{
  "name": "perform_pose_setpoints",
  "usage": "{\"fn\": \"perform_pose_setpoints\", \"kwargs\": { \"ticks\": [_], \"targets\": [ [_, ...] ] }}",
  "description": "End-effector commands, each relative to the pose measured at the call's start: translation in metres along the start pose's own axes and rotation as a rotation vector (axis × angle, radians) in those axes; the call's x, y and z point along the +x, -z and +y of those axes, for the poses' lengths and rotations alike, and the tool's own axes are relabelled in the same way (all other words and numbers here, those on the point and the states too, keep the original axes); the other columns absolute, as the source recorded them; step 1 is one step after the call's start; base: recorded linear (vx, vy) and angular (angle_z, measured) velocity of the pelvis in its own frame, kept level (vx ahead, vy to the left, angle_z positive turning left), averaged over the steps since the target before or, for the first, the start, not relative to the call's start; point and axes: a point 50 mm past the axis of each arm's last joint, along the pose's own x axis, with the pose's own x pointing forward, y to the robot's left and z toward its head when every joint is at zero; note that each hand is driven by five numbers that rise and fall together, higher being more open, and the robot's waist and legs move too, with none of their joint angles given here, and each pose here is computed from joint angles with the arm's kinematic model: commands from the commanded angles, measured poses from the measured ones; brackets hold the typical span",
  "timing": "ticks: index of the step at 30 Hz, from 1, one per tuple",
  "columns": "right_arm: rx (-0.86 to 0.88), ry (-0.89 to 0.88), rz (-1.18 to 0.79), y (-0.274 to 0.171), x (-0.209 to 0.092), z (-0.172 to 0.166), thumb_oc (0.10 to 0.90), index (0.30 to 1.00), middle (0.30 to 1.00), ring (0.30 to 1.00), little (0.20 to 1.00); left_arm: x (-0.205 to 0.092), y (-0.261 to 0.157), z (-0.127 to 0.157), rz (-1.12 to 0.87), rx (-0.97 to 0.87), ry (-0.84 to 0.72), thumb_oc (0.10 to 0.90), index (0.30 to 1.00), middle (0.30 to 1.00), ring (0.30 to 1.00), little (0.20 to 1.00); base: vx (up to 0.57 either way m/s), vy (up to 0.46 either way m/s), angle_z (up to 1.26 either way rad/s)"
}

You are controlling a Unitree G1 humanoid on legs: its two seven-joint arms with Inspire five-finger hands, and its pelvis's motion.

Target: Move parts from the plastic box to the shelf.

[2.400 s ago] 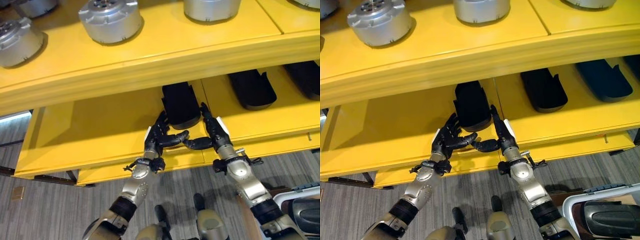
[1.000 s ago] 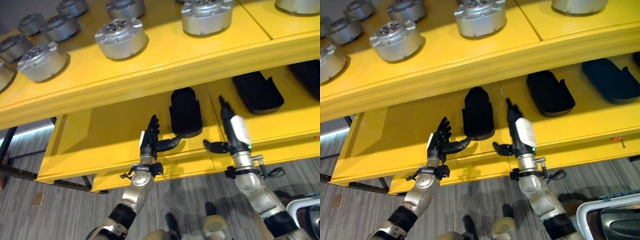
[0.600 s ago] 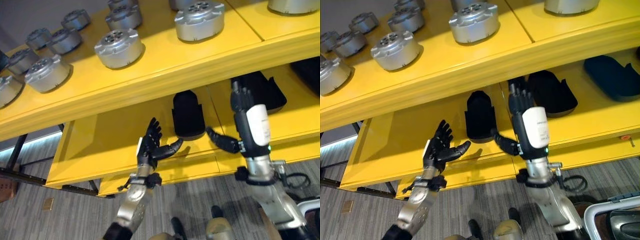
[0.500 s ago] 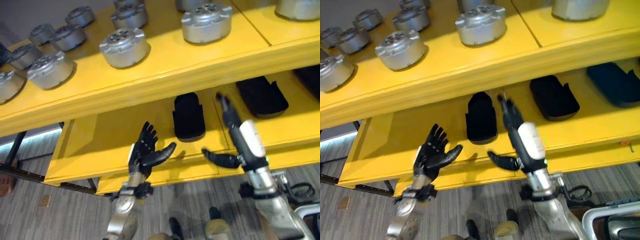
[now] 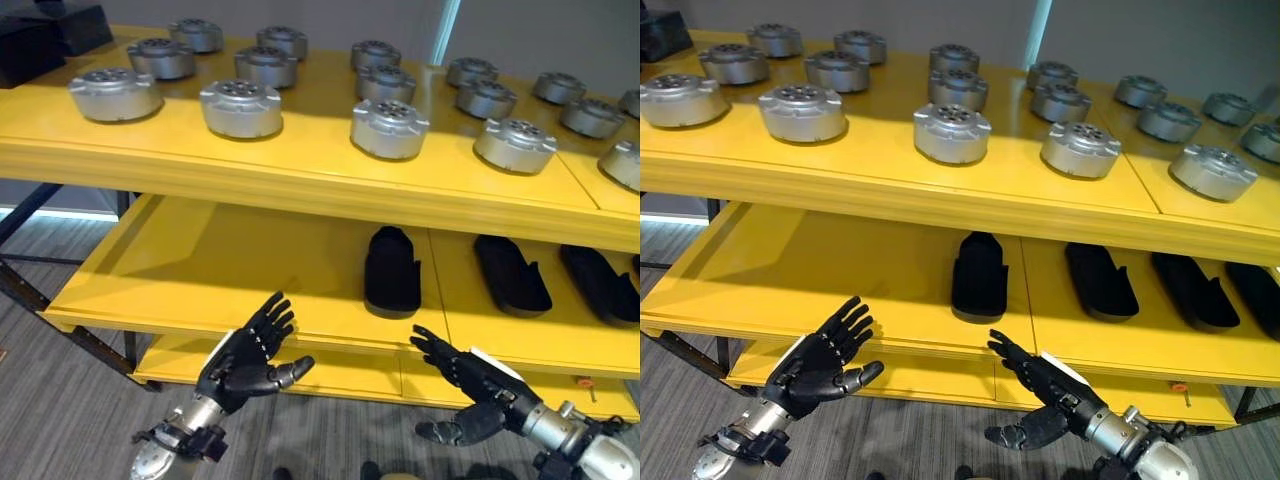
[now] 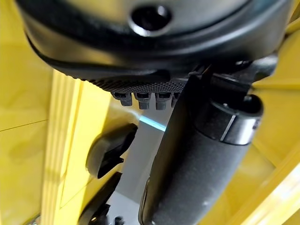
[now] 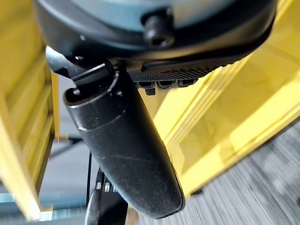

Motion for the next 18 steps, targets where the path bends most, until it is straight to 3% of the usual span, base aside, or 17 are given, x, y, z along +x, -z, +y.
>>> {"fn": "perform_pose_setpoints", "kwargs": {
  "ticks": [1, 18],
  "targets": [
    [-0.209, -0.018, -0.160, -0.042, 0.020, -0.020, 0.900, 1.000, 1.000, 1.000, 1.000, 0.028, -0.050, -0.008, -0.233, 0.025, 0.145, 0.900, 1.000, 1.000, 1.000, 1.000, -0.05, 0.035, 0.17],
    [-0.800, -0.056, 0.005, -0.042, 0.069, -0.021, 0.900, 1.000, 1.000, 1.000, 1.000, 0.053, -0.068, -0.026, -0.342, 0.107, 0.186, 0.900, 1.000, 1.000, 1.000, 1.000, -0.02, 0.017, 0.04]
  ]
}}
